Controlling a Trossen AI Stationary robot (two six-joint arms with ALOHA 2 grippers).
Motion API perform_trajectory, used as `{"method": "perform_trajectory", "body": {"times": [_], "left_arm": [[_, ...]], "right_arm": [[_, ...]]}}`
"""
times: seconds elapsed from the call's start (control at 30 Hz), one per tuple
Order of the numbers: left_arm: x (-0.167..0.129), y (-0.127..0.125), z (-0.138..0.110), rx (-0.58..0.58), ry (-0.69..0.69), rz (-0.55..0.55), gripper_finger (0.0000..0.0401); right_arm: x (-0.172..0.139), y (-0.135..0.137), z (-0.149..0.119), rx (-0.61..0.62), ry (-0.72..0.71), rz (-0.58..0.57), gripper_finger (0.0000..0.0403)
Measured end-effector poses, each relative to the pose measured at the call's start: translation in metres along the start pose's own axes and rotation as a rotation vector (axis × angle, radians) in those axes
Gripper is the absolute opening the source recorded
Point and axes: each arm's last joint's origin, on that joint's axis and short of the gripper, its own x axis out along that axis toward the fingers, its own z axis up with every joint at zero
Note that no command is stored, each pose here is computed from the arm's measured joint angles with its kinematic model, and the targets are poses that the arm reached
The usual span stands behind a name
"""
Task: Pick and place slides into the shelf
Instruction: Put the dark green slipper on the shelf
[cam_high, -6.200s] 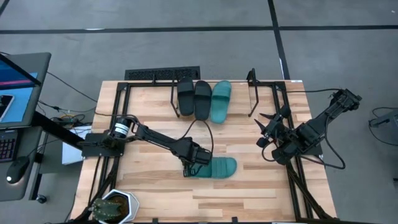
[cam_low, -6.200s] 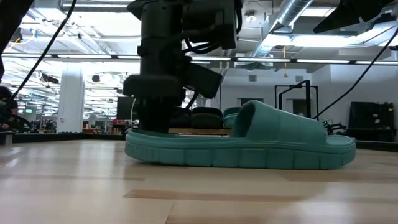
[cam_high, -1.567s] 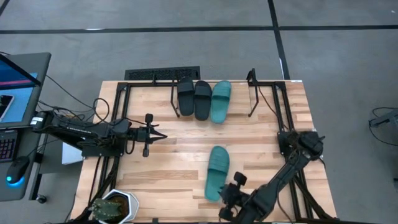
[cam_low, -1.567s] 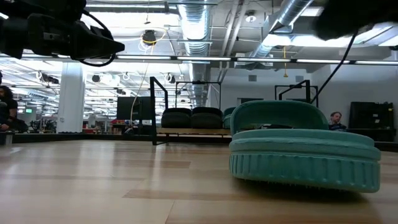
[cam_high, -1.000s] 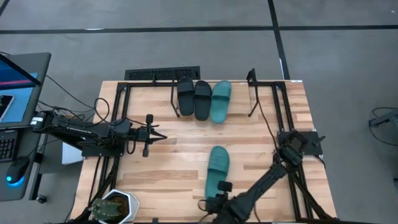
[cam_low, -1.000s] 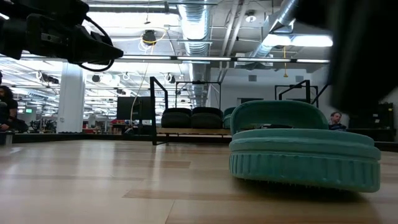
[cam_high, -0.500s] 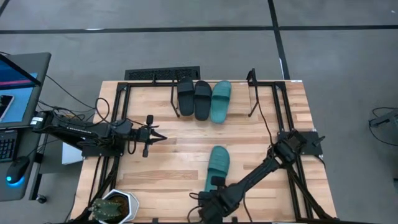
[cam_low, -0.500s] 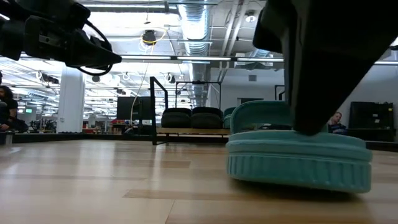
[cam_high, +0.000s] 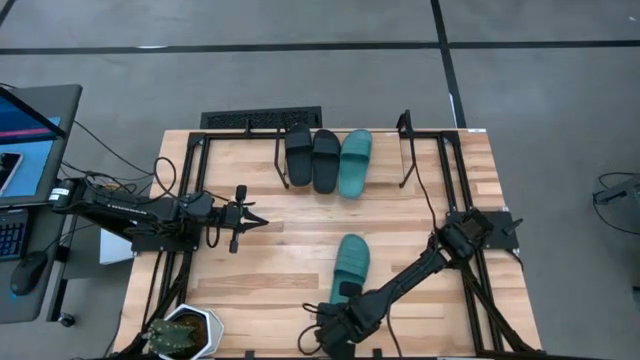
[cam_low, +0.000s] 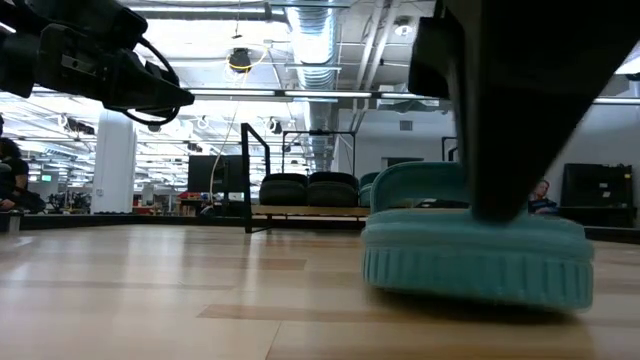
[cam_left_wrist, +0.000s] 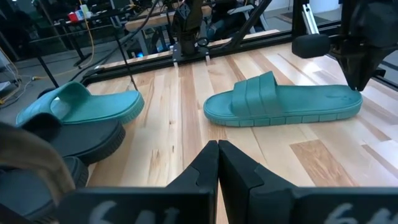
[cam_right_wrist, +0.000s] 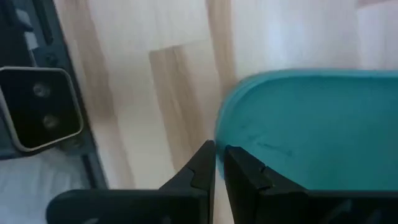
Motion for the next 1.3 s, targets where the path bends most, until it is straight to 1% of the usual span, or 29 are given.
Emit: {"method": "perform_trajectory", "body": {"times": [0.07, 0.13, 0.27, 0.37, 0.63, 0.7, 0.77, 0.97, 1.23, 1.3], "left_arm": [[0.000, 0.000, 0.000, 0.000, 0.000, 0.000, 0.0000], [0.000, 0.000, 0.000, 0.000, 0.000, 0.000, 0.0000], [0.000, 0.000, 0.000, 0.000, 0.004, -0.001, 0.0000], [0.000, 0.000, -0.002, 0.000, 0.017, -0.004, 0.0000], [0.000, -0.001, -0.002, -0.008, 0.023, -0.005, 0.0000], [0.000, -0.001, -0.002, -0.008, 0.023, -0.005, 0.0000], [0.000, -0.001, -0.002, -0.009, 0.023, -0.005, 0.0000], [0.000, -0.001, -0.002, -0.019, 0.023, -0.005, 0.0000], [0.000, -0.001, -0.002, -0.028, 0.024, -0.005, 0.0000], [0.000, -0.001, -0.003, -0.035, 0.027, -0.006, 0.0000]], "right_arm": [[0.000, -0.001, 0.001, 0.014, 0.027, 0.032, 0.0023], [0.001, -0.001, 0.003, 0.031, 0.020, 0.045, 0.0025], [0.001, -0.004, 0.007, 0.066, 0.039, 0.086, 0.0054], [0.001, -0.005, 0.009, 0.071, 0.044, 0.092, 0.0090], [0.001, -0.009, 0.011, 0.080, 0.040, 0.084, 0.0218], [0.001, -0.009, 0.011, 0.081, 0.040, 0.084, 0.0243], [0.001, -0.009, 0.011, 0.082, 0.036, 0.081, 0.0256], [0.003, -0.009, 0.011, 0.090, 0.016, 0.063, 0.0255], [0.032, -0.019, -0.003, 0.112, 0.045, 0.065, 0.0238], [0.035, -0.019, -0.004, 0.110, 0.039, 0.068, 0.0232]]}}
